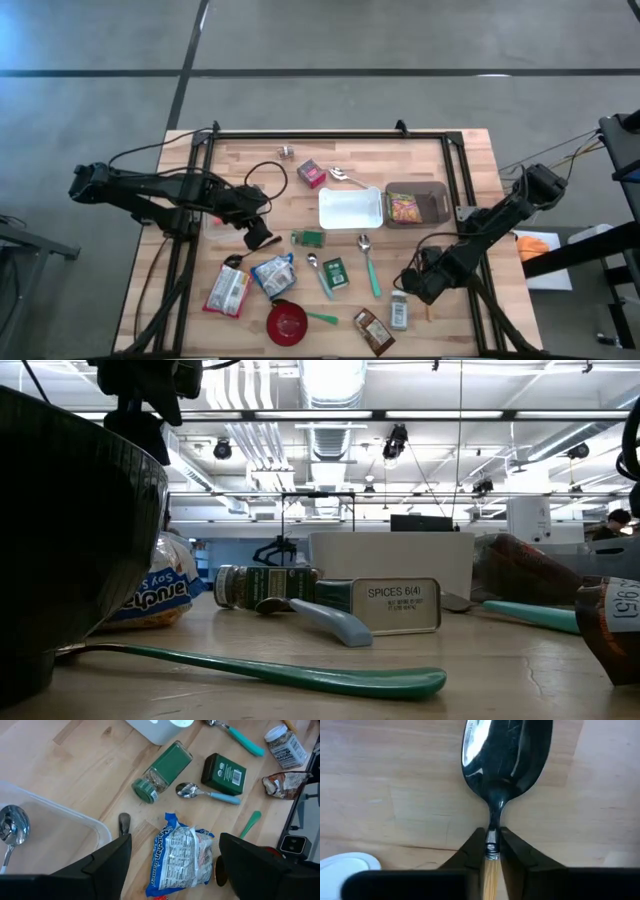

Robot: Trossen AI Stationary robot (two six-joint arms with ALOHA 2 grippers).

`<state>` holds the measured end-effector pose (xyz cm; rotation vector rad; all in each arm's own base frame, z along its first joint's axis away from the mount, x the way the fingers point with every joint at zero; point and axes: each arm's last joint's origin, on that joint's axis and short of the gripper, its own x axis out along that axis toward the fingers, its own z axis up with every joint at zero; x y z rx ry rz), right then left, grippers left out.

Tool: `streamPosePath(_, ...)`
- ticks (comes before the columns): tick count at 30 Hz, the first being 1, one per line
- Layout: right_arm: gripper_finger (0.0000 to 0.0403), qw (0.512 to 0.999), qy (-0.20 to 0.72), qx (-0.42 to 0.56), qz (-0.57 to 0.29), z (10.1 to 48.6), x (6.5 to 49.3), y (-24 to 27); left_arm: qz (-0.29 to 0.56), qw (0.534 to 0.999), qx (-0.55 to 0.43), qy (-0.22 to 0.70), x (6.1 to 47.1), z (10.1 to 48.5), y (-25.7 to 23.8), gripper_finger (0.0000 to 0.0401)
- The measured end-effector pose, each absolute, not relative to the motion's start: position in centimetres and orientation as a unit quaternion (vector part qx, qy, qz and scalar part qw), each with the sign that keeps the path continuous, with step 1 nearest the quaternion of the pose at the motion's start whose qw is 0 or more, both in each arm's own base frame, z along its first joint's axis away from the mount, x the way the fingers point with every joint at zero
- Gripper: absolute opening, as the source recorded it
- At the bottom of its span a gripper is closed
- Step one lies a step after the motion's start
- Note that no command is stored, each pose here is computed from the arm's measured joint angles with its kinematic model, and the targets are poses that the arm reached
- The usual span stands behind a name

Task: Pick & Place Food Item
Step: Put the yellow spoon into the transparent bin

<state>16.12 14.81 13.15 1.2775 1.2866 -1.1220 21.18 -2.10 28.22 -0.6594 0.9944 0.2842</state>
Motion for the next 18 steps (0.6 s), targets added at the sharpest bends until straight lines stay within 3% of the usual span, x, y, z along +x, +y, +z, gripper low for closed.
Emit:
streamPosePath(9,0.0030,0.496,0.526,0.518,-0.457,13.8,16.5,15.0,0.132,0.819,-0.310,0.464,21.2,28.3,-2.1,0.0306)
streamPosePath(18,0.0030,0.607,0.414,0.533,-0.419,16.6,17.6,14.6,0.105,0.850,-0.334,0.394,22.5,29.3,-2.2,0.0306)
